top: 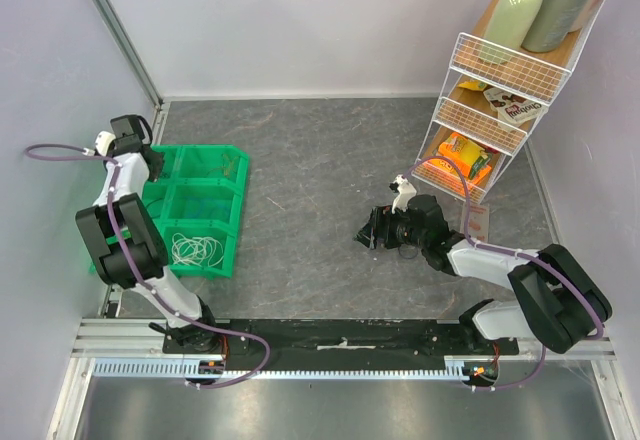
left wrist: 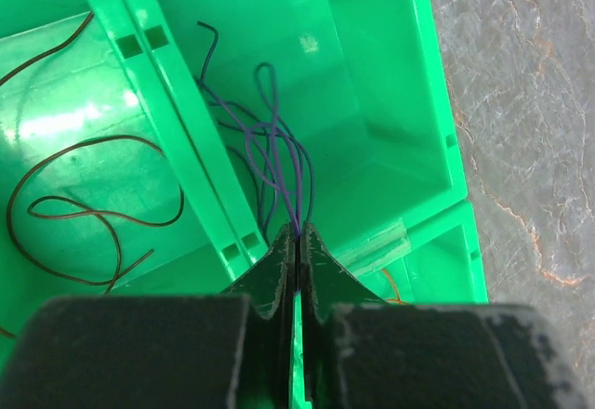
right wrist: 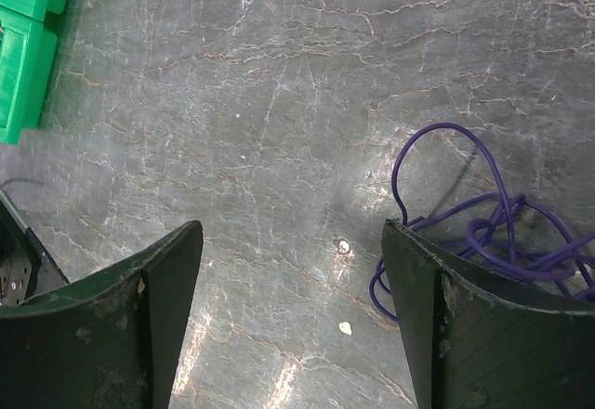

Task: Untangle the cables

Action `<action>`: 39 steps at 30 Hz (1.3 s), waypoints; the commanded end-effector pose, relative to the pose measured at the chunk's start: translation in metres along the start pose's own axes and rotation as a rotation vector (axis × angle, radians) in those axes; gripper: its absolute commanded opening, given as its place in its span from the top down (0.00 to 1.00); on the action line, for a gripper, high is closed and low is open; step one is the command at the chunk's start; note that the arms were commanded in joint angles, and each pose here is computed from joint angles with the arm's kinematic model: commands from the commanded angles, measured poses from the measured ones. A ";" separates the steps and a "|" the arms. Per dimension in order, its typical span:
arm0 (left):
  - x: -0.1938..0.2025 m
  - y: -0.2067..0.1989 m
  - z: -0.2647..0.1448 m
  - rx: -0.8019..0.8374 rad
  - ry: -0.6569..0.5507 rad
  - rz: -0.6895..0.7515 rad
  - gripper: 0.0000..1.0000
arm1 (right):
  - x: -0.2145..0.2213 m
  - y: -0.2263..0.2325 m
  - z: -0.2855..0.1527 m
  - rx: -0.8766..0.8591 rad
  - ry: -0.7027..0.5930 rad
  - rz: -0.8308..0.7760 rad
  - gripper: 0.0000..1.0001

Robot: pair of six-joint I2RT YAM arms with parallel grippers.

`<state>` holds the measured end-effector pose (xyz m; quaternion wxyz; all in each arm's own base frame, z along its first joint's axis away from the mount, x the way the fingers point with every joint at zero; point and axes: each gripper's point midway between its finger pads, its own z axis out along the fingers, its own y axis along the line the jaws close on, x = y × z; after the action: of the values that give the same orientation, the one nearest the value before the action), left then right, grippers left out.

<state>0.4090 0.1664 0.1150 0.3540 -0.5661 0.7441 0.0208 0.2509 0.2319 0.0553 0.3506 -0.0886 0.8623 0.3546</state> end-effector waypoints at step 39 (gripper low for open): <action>0.468 -0.096 -0.302 1.189 0.849 0.875 0.45 | -0.039 -0.067 -0.086 0.532 -0.088 0.087 0.34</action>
<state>0.2719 -0.3461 0.1012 0.2375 0.0729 0.8815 -0.4015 0.2756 0.1297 0.1249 0.4423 0.0447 0.8826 0.1532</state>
